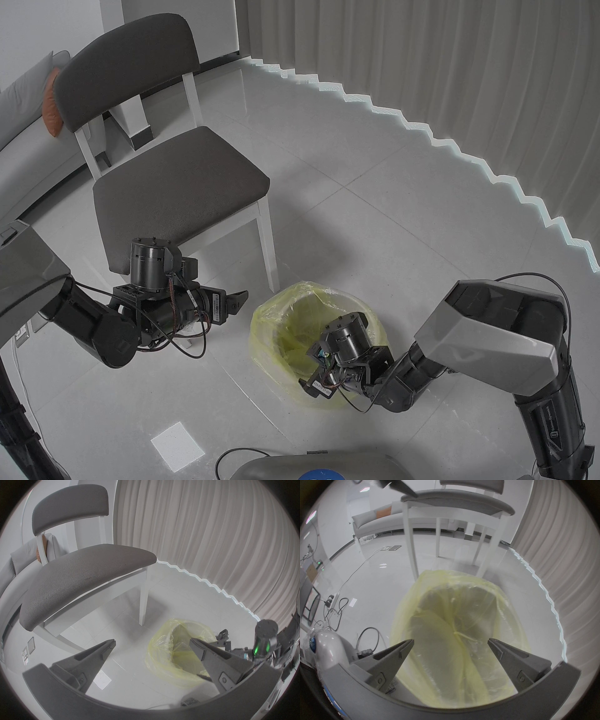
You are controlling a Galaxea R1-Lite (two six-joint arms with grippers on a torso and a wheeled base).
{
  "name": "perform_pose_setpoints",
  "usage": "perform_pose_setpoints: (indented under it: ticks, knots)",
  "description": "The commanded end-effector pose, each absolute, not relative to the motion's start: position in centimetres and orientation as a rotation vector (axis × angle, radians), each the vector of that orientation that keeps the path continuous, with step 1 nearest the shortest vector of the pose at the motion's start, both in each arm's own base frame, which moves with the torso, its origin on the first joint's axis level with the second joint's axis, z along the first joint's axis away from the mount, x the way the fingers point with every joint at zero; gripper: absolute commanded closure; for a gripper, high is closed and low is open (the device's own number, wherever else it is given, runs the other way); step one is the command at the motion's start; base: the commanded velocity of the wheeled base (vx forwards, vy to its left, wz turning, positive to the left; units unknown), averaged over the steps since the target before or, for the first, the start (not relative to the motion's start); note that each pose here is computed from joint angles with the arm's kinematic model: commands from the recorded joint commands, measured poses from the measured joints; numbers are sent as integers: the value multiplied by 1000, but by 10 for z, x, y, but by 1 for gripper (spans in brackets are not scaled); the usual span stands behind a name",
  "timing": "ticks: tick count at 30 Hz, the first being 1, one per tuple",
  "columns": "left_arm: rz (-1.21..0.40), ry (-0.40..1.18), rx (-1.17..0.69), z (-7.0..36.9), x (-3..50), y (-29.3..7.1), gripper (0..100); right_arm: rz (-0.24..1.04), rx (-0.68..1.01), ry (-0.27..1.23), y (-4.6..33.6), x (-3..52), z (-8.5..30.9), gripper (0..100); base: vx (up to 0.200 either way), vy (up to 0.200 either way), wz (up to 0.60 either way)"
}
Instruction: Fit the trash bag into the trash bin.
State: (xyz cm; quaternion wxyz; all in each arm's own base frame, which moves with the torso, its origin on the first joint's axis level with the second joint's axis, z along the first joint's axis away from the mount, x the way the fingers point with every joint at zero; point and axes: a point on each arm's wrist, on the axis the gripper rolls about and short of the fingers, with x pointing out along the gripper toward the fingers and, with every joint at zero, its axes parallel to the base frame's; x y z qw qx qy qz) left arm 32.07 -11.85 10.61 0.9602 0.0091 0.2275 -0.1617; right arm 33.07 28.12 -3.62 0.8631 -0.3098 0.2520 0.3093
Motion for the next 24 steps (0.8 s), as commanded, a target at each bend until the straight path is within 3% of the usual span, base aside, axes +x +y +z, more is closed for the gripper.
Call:
perform_pose_setpoints:
  ticks: [1, 18, 24]
  knots:
    - [-329, 477, 21, 103, 317, -118, 0, 696, -674, 536, 291, 311, -37, 0, 0, 0, 0]
    - [-381, 593, 30, 70, 306, -137, 0, 750, -692, 577, 302, 289, -54, 0, 0, 0, 0]
    - [-418, 624, 53, 39, 306, -155, 0, 756, -624, 540, 301, 278, -18, 0, 0, 0, 0]
